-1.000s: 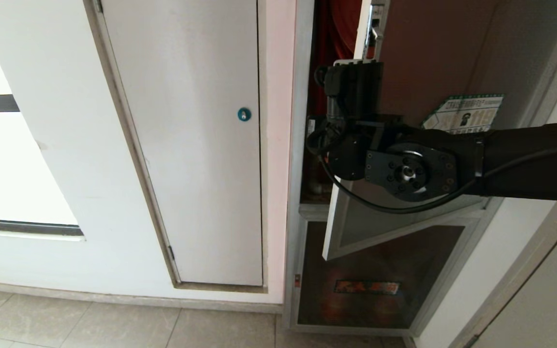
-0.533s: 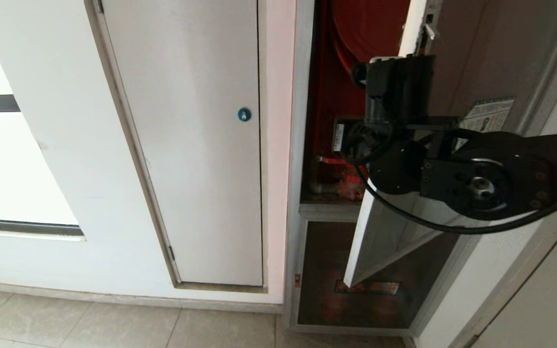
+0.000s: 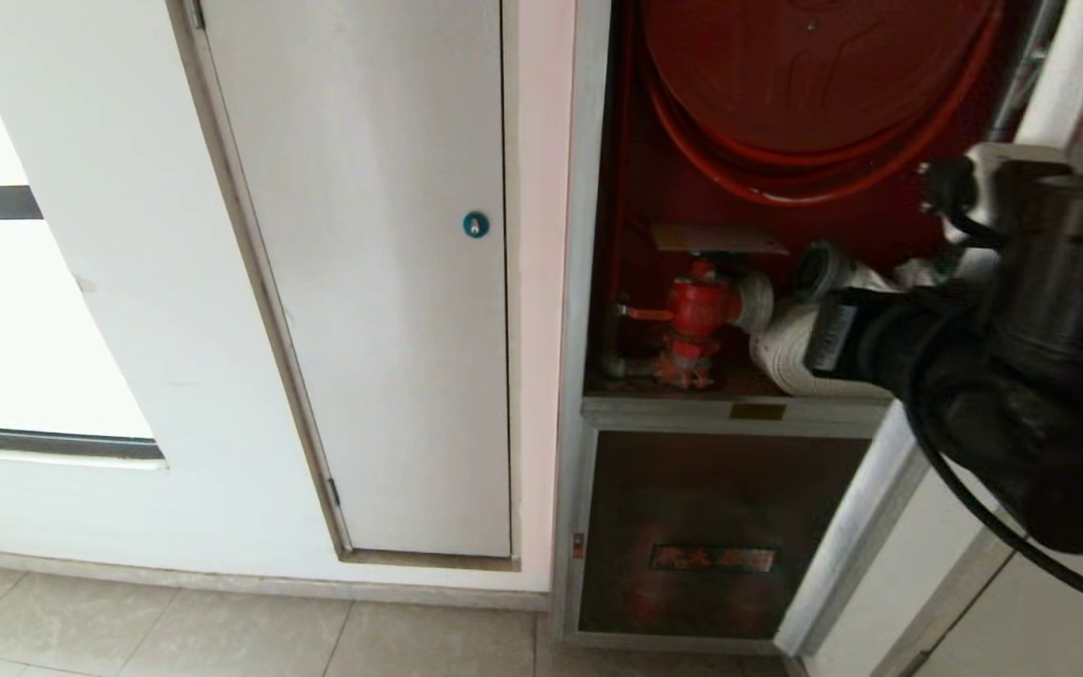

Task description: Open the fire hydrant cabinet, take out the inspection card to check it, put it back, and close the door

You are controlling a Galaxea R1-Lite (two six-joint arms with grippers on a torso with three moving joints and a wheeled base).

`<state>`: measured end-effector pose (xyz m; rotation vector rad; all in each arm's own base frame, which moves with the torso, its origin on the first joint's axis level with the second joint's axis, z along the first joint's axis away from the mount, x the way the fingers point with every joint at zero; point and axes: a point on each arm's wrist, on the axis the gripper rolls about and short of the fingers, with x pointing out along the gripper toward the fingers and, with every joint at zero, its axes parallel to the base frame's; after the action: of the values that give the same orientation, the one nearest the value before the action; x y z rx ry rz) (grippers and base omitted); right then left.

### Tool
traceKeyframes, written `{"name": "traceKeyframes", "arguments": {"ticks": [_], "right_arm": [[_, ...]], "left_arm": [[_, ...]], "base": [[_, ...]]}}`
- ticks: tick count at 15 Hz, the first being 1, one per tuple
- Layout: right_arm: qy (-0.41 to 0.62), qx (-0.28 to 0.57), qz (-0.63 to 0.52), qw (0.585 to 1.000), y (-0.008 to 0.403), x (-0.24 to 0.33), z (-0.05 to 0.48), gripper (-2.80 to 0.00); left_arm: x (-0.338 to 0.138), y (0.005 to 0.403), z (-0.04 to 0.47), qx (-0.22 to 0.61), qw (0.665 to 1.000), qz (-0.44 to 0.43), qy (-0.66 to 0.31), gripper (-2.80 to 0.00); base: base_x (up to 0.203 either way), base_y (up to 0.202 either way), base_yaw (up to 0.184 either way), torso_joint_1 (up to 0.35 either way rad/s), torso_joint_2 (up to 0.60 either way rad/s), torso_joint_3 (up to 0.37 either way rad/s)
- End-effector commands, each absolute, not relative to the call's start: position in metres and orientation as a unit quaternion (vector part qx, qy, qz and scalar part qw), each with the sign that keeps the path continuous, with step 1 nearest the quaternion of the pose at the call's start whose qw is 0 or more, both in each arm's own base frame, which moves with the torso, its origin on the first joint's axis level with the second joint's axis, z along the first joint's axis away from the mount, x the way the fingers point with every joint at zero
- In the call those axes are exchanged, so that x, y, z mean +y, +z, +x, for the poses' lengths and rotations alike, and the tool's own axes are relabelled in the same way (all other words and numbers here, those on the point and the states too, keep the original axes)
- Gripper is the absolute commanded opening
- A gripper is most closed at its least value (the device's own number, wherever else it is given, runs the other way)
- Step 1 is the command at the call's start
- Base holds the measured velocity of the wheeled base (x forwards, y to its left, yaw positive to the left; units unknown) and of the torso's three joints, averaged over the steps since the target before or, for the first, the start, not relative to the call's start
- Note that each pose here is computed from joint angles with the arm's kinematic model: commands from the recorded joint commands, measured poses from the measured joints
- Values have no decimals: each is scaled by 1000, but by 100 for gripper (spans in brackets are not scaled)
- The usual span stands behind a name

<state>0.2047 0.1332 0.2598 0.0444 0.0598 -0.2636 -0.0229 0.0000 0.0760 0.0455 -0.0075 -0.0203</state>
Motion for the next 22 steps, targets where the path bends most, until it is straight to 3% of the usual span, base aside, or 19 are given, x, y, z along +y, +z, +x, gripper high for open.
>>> {"name": "traceKeyframes", "arguments": {"ticks": [1, 7, 11, 13, 17, 22], "right_arm": [[-131, -2, 52, 990, 271, 100, 161, -280], [-126, -68, 36, 989, 248, 19, 55, -280], [-115, -106, -1, 988, 211, -11, 13, -280], [-135, -113, -11, 984, 207, -14, 8, -280], [-159, -123, -16, 979, 238, -10, 15, -280], [-169, -81, -42, 981, 272, 13, 61, -280]], "left_arm": [[0, 76, -23, -3, 1000, 23, -11, -280], [0, 76, -23, -3, 1000, 23, -11, -280], [0, 76, -23, -3, 1000, 23, -10, -280], [0, 76, -23, -3, 1000, 23, -11, -280], [0, 76, -23, -3, 1000, 23, -11, -280], [0, 76, -23, -3, 1000, 24, -11, -280]], "base": [[0, 0, 0, 0, 0, 0], [0, 0, 0, 0, 0, 0], [0, 0, 0, 0, 0, 0], [0, 0, 0, 0, 0, 0], [0, 0, 0, 0, 0, 0], [0, 0, 0, 0, 0, 0]]}}
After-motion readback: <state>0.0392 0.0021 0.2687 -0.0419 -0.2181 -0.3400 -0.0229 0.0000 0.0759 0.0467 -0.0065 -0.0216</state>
